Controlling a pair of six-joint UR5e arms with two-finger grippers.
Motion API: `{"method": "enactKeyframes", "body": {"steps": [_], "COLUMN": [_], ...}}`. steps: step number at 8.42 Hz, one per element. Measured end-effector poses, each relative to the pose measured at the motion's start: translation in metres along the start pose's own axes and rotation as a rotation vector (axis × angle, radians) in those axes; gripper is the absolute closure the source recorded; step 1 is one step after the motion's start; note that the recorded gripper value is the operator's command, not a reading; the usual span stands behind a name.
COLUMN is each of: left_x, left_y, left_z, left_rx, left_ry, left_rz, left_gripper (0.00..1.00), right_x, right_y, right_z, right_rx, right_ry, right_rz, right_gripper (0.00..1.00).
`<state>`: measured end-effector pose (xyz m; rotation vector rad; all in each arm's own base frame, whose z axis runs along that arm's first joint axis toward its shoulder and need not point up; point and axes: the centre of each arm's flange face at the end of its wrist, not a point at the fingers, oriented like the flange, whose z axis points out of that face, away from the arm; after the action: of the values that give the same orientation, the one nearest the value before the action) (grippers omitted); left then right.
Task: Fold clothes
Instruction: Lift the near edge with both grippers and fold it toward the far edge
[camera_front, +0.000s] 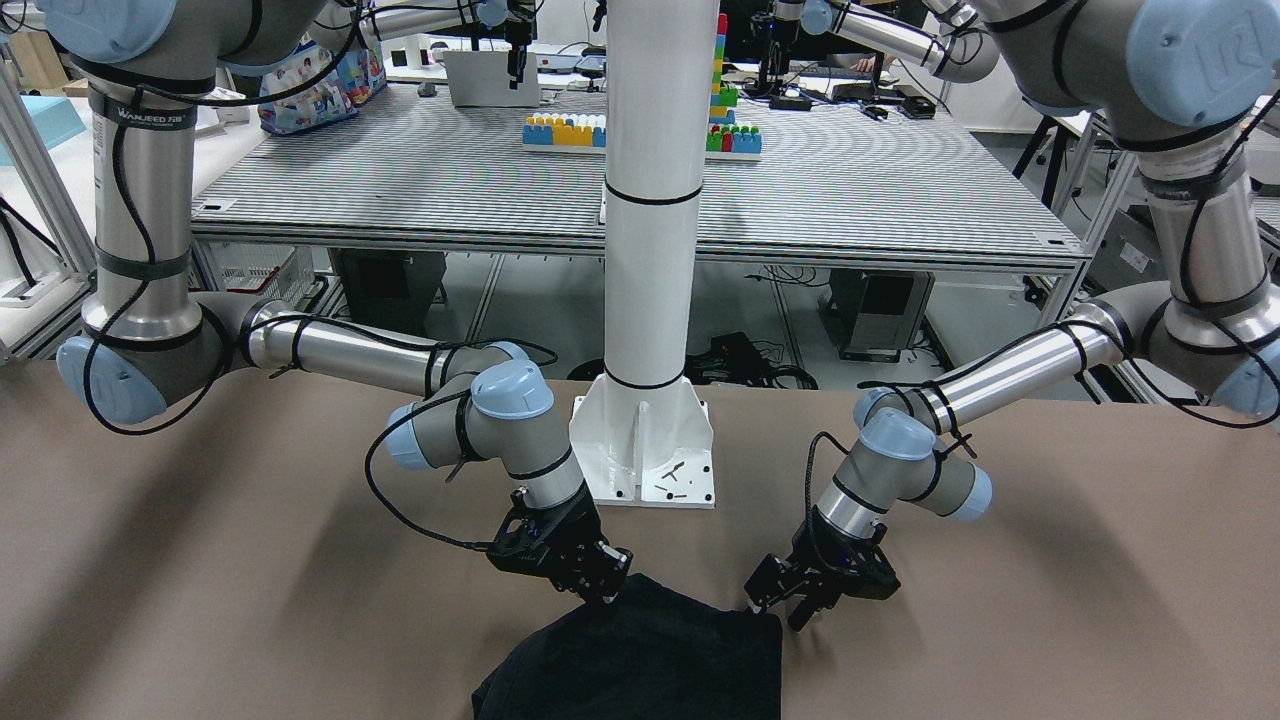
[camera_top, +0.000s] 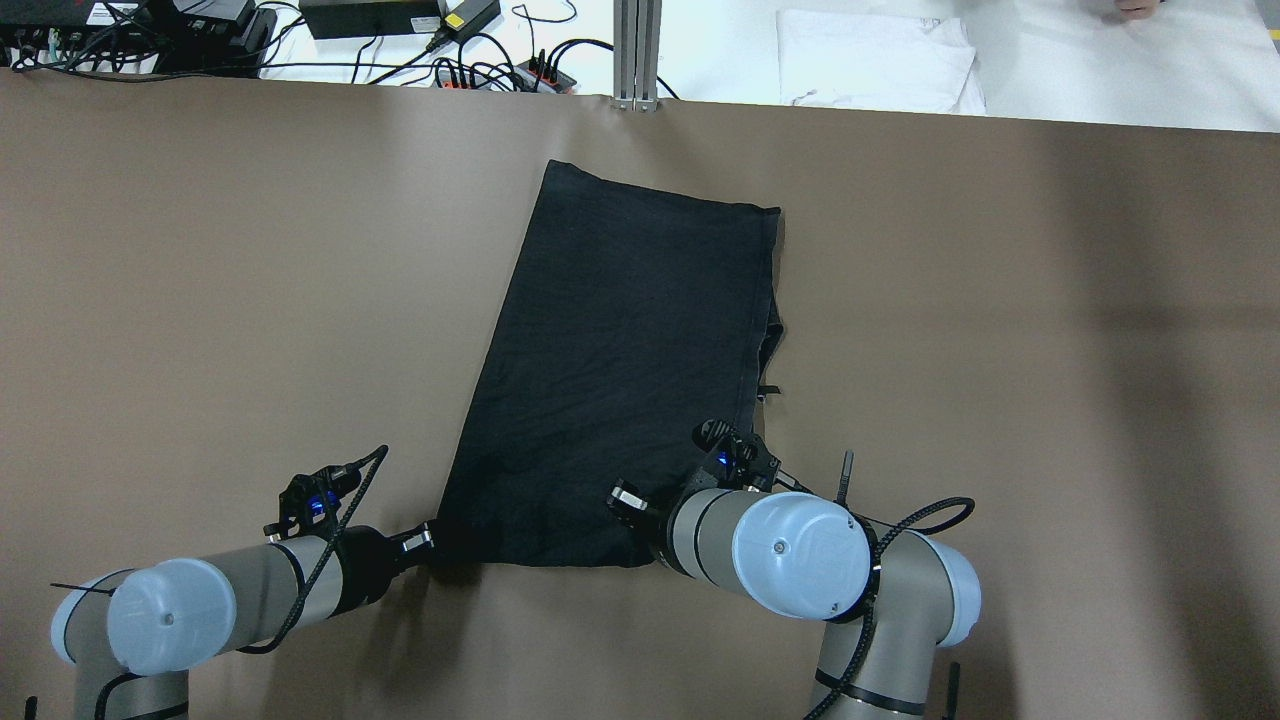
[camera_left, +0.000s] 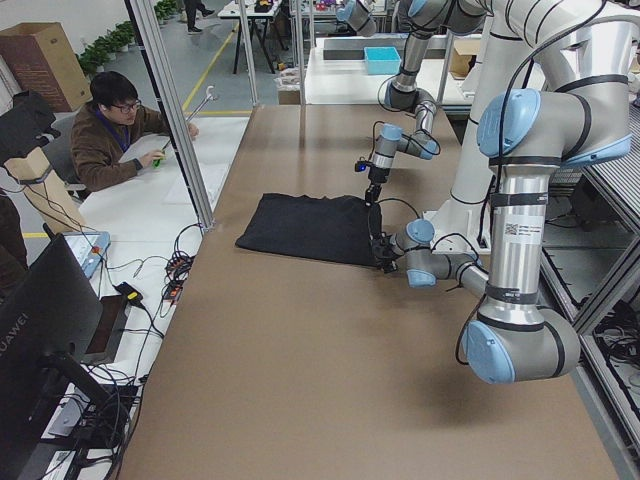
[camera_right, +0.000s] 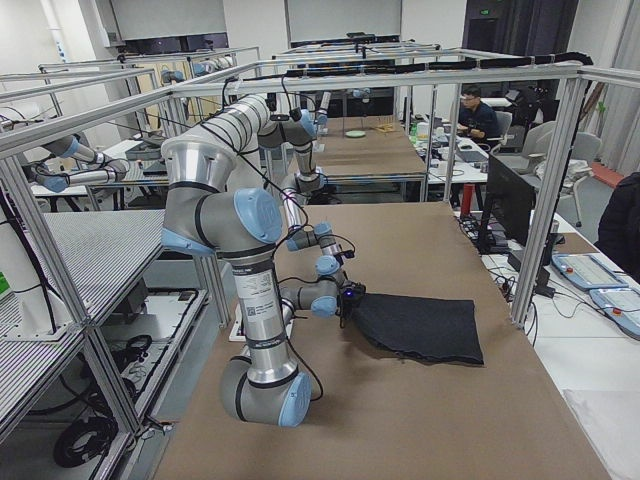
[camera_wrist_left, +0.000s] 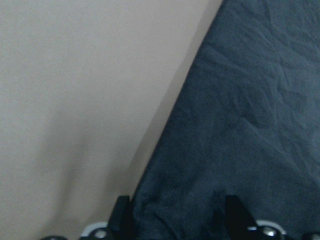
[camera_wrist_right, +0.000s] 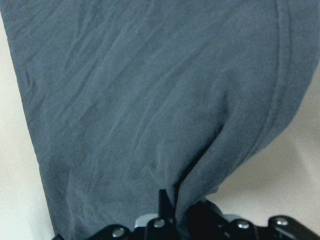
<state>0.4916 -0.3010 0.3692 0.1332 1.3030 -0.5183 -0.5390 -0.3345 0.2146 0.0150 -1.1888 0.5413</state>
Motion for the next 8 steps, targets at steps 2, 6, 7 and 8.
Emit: {"method": "enactKeyframes", "body": {"steps": [2,6,7,8], "left_x": [0.004,0.019,0.026,0.033], "left_y": [0.001,0.002,0.003,0.009], "left_z": [0.0,-0.02,-0.034,-0.051], "left_rx": [0.001,-0.026,-0.037,-0.056], "left_ry": [0.007,0.046,0.067,0.092], "left_rz": [-0.001,0.003,0.003,0.004], "left_gripper": [1.0,1.0,1.0,1.0], "right_x": [0.001,0.004,0.011,0.024], "right_y": [0.0,0.002,0.006,0.019], "right_z": [0.0,-0.007,-0.018,-0.036], "right_rx": [0.001,-0.013,-0.029,-0.06], "right_ry": [0.001,-0.003,-0.009,-0.017], "right_rz": [0.0,-0.004,-0.009,-0.02], "right_gripper": [1.0,1.0,1.0,1.0]}}
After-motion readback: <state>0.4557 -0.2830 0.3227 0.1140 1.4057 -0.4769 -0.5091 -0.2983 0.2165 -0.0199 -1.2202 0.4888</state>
